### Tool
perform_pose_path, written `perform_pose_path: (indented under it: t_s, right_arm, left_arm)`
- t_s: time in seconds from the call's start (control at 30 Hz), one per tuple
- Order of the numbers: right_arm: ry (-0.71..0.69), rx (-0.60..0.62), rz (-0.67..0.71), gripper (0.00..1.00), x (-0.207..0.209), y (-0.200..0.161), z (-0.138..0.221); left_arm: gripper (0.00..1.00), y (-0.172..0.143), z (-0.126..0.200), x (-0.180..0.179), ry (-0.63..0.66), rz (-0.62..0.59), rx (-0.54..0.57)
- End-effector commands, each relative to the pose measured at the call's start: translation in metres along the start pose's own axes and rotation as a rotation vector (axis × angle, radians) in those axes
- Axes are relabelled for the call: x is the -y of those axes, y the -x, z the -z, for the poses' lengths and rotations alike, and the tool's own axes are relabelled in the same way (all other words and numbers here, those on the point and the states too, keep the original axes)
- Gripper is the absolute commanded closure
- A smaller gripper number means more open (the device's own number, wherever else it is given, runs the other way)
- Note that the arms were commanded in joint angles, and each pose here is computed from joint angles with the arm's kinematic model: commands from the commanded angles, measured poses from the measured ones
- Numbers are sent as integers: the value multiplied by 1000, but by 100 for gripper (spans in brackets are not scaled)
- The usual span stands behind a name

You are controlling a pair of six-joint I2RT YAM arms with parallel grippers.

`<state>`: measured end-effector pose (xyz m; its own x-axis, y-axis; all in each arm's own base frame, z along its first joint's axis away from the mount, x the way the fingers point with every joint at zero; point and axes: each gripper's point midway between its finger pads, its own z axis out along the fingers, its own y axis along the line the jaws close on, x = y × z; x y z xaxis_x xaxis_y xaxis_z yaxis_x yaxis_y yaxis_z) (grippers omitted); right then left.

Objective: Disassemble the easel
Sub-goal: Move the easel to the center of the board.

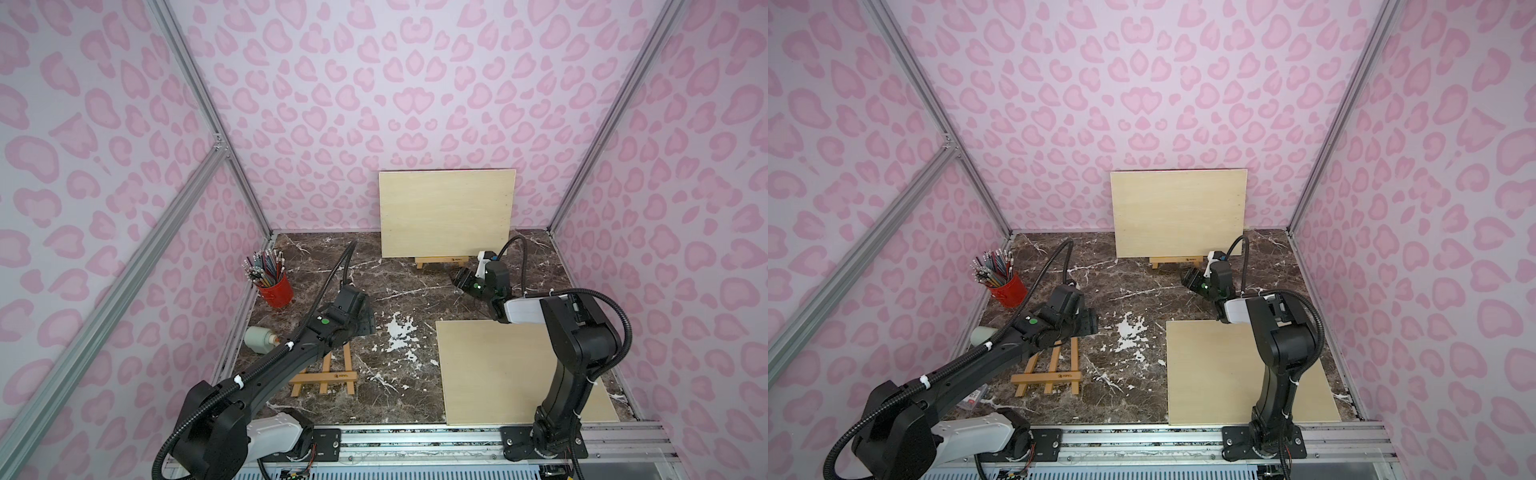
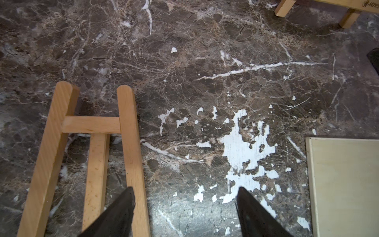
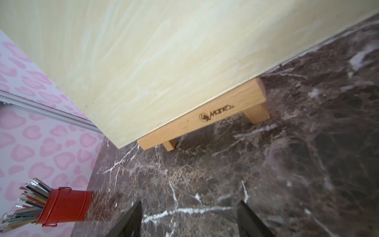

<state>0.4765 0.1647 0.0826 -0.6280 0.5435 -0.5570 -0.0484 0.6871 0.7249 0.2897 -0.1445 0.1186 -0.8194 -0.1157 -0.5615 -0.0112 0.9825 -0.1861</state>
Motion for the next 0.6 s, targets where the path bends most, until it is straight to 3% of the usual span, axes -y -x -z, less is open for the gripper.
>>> perform_pose_path:
  t_s: [0.0, 0.57]
  right_arm:
    - [99, 98, -28, 26, -18, 24, -7]
    - [204, 190, -262, 26, -4, 40, -43]
  left_arm:
    - [19, 8, -1, 9, -35, -26, 28]
    - [17, 6, -14, 13, -48, -45, 25]
